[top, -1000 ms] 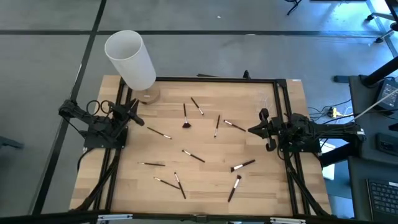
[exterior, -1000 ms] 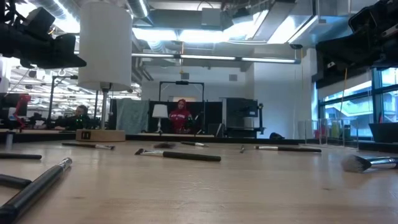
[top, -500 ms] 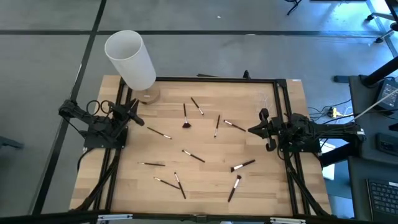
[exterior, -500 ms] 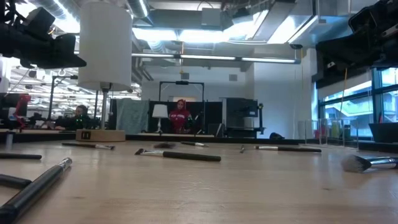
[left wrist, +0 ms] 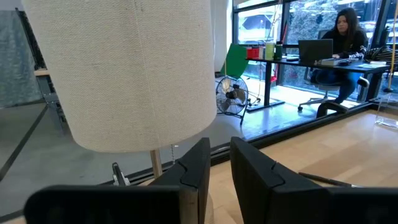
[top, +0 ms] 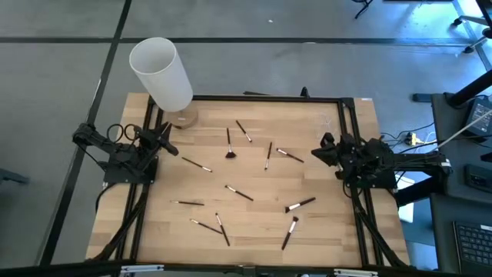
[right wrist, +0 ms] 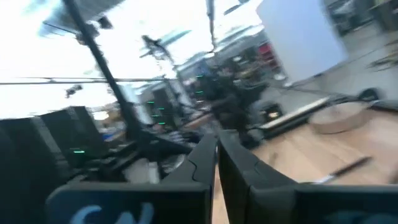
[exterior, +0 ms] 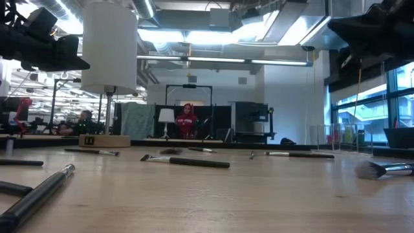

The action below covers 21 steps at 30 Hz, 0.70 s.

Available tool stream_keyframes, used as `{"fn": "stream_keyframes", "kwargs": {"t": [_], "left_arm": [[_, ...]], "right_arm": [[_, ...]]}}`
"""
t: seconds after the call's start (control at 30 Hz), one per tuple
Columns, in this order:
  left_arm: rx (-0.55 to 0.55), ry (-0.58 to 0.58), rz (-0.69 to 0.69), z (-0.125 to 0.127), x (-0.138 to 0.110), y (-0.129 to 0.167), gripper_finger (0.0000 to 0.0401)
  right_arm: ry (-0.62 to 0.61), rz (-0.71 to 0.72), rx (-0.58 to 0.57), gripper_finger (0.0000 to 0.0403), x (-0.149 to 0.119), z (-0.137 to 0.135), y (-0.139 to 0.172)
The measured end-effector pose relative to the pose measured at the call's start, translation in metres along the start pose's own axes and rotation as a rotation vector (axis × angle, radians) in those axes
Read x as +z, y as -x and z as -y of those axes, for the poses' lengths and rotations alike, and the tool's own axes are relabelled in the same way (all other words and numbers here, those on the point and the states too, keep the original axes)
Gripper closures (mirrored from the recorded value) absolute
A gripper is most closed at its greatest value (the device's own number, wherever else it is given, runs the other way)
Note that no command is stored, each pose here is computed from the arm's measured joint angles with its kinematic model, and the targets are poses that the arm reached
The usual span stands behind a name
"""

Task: Sort items
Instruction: Put the foundation brush into the middle section of the transparent organizer

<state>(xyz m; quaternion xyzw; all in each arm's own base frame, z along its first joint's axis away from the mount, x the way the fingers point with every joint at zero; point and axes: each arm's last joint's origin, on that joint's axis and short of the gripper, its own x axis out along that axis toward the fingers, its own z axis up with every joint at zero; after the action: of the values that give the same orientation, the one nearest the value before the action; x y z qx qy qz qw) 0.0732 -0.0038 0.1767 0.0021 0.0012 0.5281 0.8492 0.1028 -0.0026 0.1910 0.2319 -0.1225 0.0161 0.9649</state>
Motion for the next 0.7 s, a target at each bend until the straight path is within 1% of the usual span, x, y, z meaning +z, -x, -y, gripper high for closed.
{"fn": "stream_keyframes", "kwargs": {"t": [0.1, 0.27, 0.33, 0.4, 0.47, 0.53, 0.7], "left_arm": [[0.0, 0.0, 0.0, 0.0, 0.0, 0.0, 0.0342], [0.0, 0.0, 0.0, 0.0, 0.0, 0.0, 0.0342], [0.0, 0.0, 0.0, 0.0, 0.0, 0.0, 0.0342], [-0.001, 0.003, 0.0, 0.0, 0.0, 0.0, 0.0342], [-0.002, 0.021, 0.0, 0.0, 0.0, 0.0, 0.0342], [-0.001, 0.048, 0.0, 0.0, 0.0, 0.0, 0.0342], [-0.002, 0.095, 0.0, 0.0, 0.0, 0.0, 0.0342]], "right_arm": [[0.046, -0.02, -0.045, 0.0383, -0.003, 0.003, 0.0], [0.196, -0.032, -0.057, 0.0383, -0.004, 0.003, 0.0], [0.248, 0.001, -0.104, 0.0383, -0.002, 0.004, 0.0], [0.266, 0.057, -0.194, 0.0383, 0.002, 0.006, 0.0], [0.248, 0.106, -0.29, 0.0383, 0.004, 0.008, 0.001], [0.212, 0.095, -0.344, 0.0383, 0.007, 0.008, 0.0], [0.084, -0.124, -0.339, 0.0383, 0.012, 0.002, -0.008]]}}
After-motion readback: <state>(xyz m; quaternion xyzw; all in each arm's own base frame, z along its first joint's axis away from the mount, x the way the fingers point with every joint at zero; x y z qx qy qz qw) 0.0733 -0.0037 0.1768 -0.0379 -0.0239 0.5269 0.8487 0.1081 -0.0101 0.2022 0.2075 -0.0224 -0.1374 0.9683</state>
